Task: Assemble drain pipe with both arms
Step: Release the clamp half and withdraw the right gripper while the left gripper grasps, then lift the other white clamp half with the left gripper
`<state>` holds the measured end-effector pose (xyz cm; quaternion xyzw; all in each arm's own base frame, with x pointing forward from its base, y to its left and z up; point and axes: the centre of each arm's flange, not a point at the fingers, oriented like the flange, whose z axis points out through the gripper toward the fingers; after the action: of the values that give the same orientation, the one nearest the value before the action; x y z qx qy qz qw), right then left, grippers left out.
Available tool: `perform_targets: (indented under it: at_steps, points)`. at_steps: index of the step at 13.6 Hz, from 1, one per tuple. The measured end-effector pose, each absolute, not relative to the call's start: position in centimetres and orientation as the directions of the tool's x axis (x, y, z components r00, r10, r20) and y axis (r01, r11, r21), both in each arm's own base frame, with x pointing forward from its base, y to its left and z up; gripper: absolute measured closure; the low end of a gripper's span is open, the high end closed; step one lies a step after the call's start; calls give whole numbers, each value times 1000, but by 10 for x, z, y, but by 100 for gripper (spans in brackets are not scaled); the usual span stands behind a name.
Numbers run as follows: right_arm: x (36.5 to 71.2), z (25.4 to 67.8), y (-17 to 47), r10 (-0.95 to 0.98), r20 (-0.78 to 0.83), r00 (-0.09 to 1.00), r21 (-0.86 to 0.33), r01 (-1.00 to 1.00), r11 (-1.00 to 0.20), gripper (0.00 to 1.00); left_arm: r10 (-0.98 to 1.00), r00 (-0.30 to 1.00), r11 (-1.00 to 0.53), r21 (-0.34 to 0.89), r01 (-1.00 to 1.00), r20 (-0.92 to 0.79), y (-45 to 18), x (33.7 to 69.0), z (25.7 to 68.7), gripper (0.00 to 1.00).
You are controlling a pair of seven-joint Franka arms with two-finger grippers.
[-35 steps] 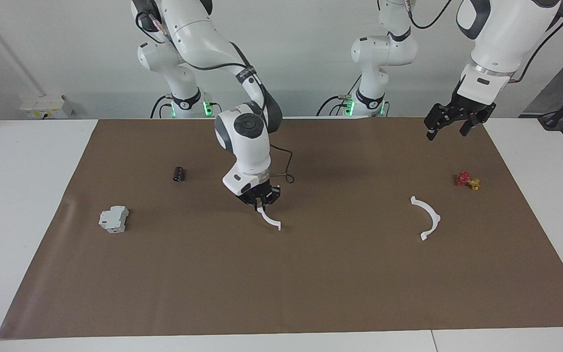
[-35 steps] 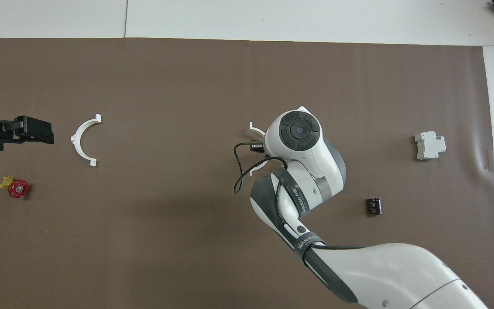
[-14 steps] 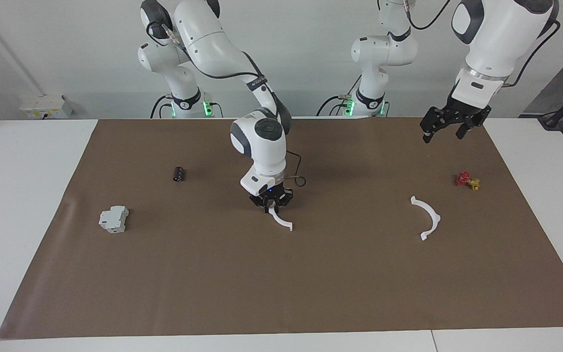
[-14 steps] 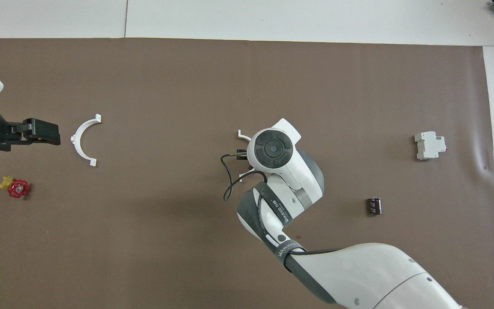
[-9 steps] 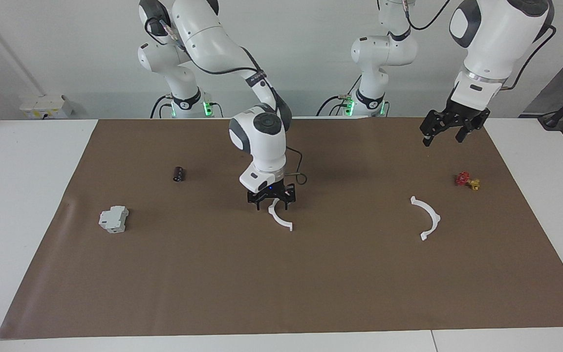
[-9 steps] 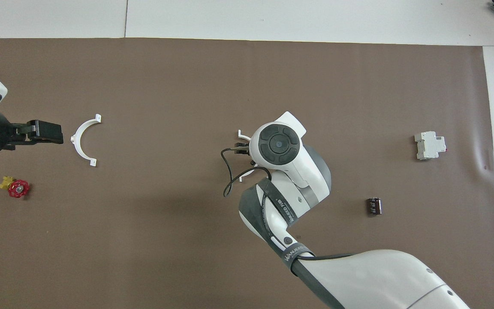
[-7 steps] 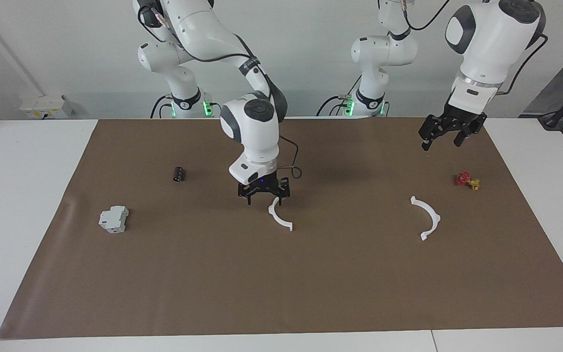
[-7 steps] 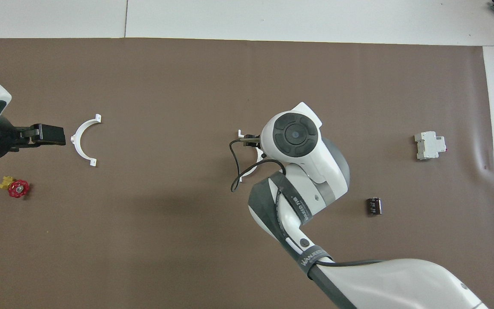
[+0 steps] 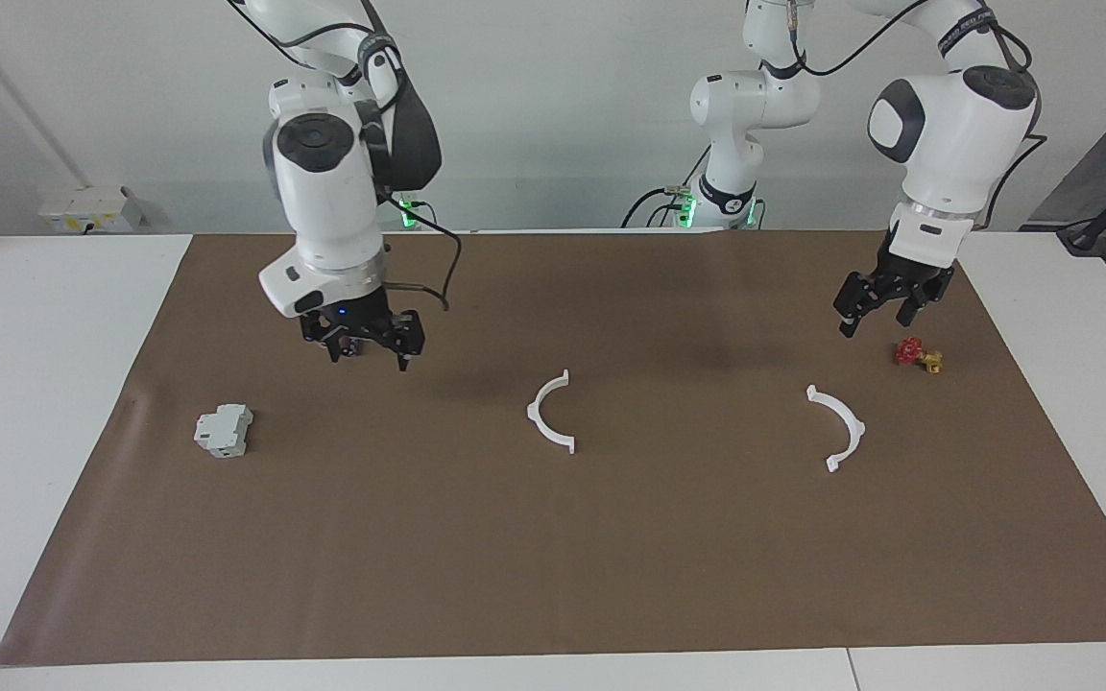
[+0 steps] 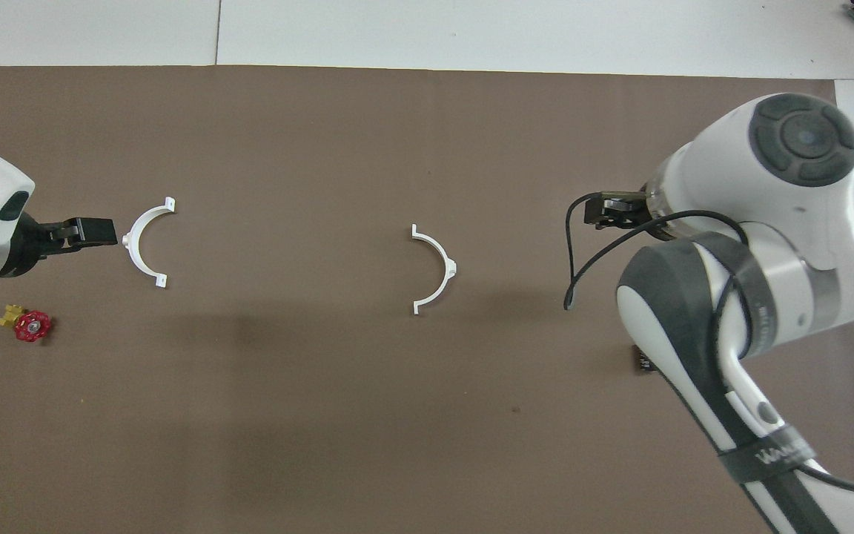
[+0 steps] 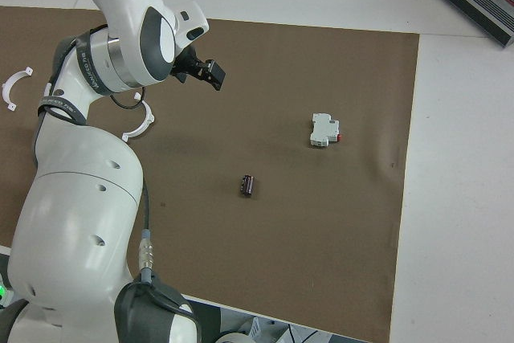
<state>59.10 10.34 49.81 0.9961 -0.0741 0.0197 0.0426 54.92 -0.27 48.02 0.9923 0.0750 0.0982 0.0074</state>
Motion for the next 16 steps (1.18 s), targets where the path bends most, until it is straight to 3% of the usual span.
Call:
perform_targets:
  at_steps: [6, 12, 16]
  points:
    - [571, 537, 4, -133, -11, 991, 94, -131, -987, 0, 220, 956, -975, 31, 218, 192, 25, 577, 406, 0]
    - [540, 611, -33, -187, -51, 981, -3, -188, -982, 0, 318, 934, -948, 40, 316, 161, 28, 587, 327, 0]
    - [538, 618, -35, -147, -59, 987, -3, -148, -989, 0, 323, 936, -946, 35, 321, 143, 27, 586, 308, 0]
